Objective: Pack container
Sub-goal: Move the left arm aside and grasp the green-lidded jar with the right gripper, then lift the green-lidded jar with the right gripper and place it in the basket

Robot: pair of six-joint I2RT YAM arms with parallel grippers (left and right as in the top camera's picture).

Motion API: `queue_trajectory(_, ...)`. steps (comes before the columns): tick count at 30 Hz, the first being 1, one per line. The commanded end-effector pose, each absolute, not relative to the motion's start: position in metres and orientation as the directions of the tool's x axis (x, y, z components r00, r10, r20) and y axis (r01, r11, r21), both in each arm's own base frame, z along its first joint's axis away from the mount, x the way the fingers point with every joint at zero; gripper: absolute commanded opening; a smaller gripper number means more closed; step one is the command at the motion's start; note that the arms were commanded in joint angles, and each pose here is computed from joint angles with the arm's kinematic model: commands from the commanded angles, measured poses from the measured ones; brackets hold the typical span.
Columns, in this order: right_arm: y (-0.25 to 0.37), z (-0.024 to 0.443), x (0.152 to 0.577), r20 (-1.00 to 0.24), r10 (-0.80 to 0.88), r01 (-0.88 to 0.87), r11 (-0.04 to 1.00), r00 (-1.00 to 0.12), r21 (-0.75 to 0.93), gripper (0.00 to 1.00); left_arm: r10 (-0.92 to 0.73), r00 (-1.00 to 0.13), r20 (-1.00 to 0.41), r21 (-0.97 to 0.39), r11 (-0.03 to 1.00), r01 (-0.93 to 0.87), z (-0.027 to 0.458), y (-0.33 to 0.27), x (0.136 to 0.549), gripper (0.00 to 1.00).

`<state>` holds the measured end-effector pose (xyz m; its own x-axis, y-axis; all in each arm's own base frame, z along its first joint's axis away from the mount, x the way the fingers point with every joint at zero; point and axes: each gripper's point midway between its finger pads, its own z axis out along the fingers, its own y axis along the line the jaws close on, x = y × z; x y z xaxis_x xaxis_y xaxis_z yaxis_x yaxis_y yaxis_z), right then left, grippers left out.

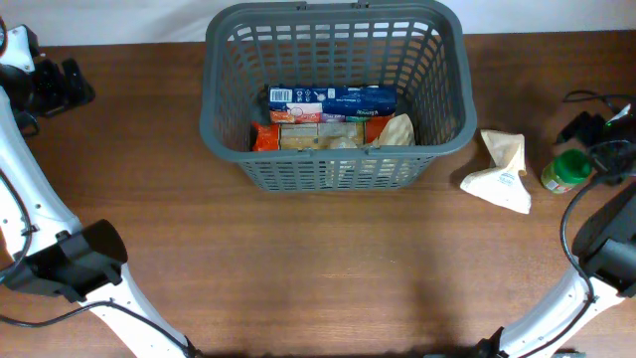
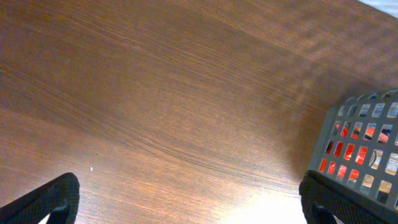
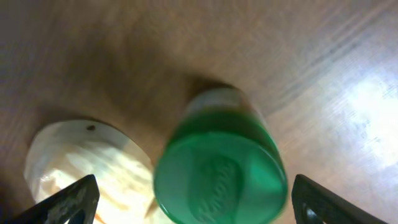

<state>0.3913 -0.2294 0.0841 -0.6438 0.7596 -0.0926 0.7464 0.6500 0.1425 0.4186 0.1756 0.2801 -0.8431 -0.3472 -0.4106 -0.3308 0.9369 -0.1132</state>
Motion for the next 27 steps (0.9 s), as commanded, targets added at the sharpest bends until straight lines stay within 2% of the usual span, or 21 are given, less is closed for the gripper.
queue_trajectory(1,-0.231,0.060,0.388,-0.068,0.764,0.758,0.646,-0.642,0.089,0.92,-0.361,-0.839,-0.408,-0.126,0.932,-0.340,0.280,0.175,0.419,0.99)
queue_trajectory(6,-0.226,0.027,0.379,-0.025,0.766,0.763,0.643,-0.643,0.074,0.91,-0.361,-0.839,-0.408,-0.126,0.932,-0.340,0.280,0.175,0.419,0.99)
queue_trajectory(15,-0.222,0.005,0.371,-0.009,0.779,0.777,0.626,-0.627,0.069,0.90,-0.361,-0.839,-0.408,-0.126,0.932,-0.340,0.280,0.175,0.419,0.99)
queue_trajectory(19,-0.222,0.005,0.372,-0.010,0.779,0.777,0.626,-0.627,0.069,0.75,-0.361,-0.839,-0.408,-0.126,0.932,-0.340,0.280,0.175,0.419,0.99)
queue_trajectory(24,-0.221,0.005,0.371,-0.007,0.779,0.777,0.626,-0.627,0.069,0.70,-0.361,-0.839,-0.408,-0.126,0.932,-0.340,0.280,0.175,0.419,0.99)
queue_trajectory(26,-0.220,0.005,0.369,0.002,0.779,0.777,0.626,-0.627,0.066,0.50,-0.361,-0.839,-0.408,-0.126,0.932,-0.340,0.280,0.175,0.419,0.99)
queue_trajectory(27,-0.218,0.007,0.366,0.015,0.778,0.778,0.626,-0.627,0.061,0.48,-0.361,-0.839,-0.408,-0.126,0.932,-0.340,0.280,0.175,0.419,0.99)
